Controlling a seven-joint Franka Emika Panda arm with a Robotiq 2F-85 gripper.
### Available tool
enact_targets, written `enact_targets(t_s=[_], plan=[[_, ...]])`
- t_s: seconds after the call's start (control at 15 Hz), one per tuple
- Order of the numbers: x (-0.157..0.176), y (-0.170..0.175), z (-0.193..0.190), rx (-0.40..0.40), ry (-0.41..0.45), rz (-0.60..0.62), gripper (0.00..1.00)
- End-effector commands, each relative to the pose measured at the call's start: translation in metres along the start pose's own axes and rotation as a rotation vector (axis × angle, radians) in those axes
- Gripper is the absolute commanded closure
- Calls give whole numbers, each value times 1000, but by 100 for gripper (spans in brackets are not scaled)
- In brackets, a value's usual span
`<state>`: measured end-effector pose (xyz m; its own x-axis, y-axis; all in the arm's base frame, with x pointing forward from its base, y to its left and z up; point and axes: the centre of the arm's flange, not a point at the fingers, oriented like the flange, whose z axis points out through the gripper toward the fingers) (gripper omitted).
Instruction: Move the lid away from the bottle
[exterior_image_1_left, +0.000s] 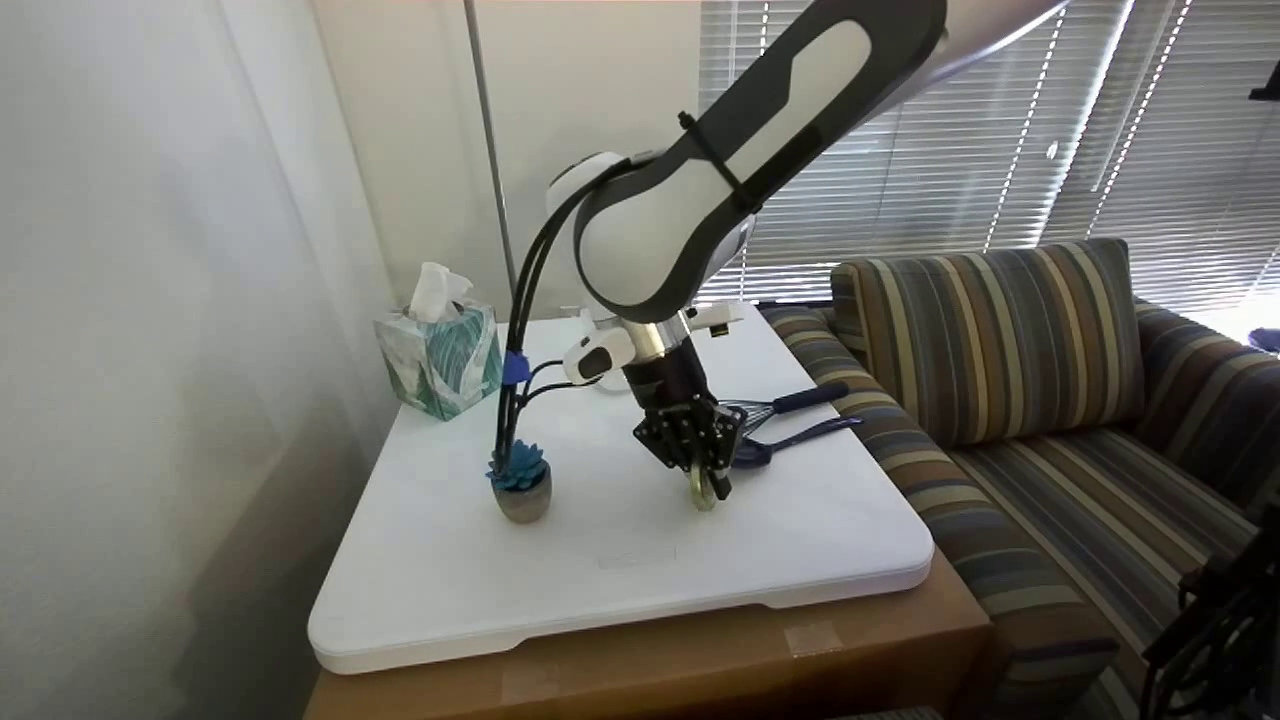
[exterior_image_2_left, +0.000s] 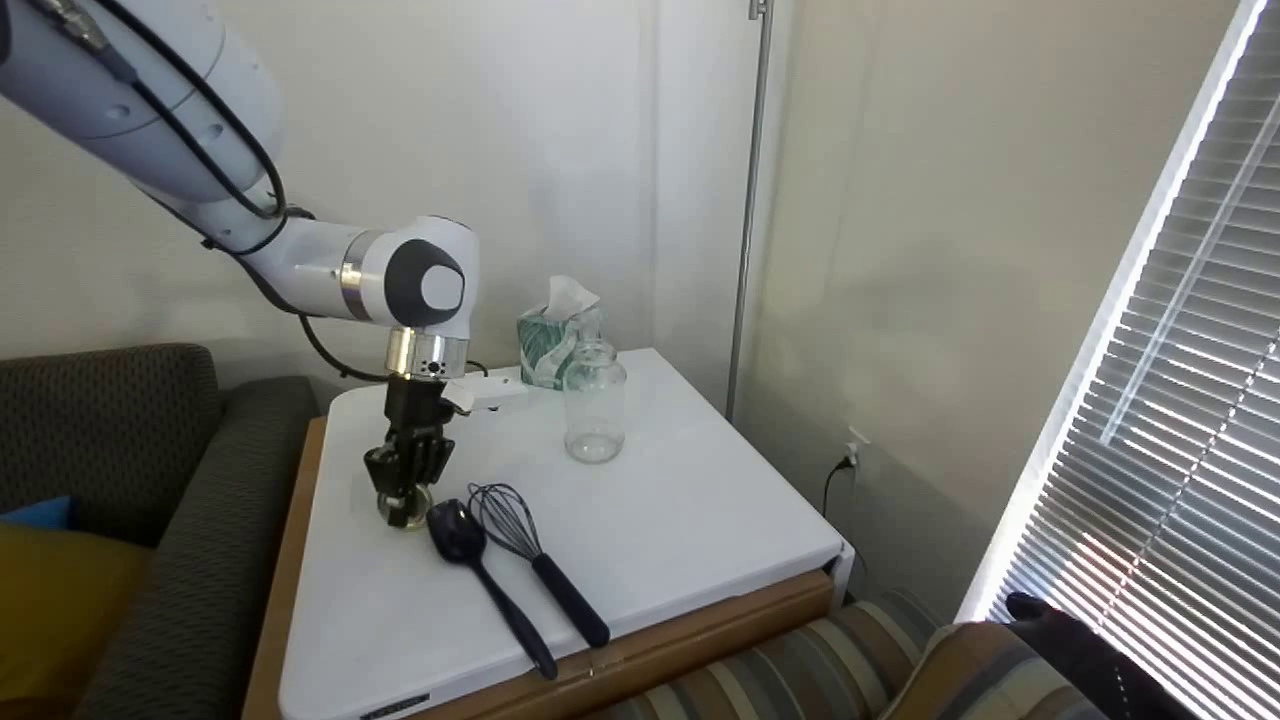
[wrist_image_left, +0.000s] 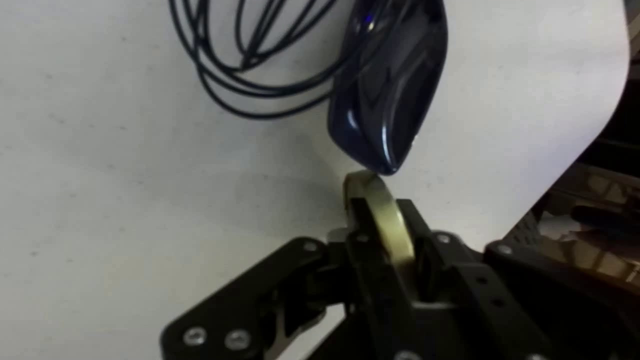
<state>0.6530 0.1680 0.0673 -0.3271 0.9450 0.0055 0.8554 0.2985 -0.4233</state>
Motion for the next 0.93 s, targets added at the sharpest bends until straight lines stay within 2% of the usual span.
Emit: enact_targets(t_s=[0.0, 0.07, 0.13, 0.27, 0.53, 0.8, 0.87], plan=[[-5, 0, 1, 105, -52, -102, 100], [-5, 0, 1, 126, -63, -115, 95], [-5, -1, 0, 140, -78, -123, 67], [-4, 1, -2, 160, -111, -128, 60], [0, 5, -5, 189, -166, -149, 31], [4, 12, -9, 138, -175, -123, 1], [5, 12, -13, 114, -167, -105, 0]])
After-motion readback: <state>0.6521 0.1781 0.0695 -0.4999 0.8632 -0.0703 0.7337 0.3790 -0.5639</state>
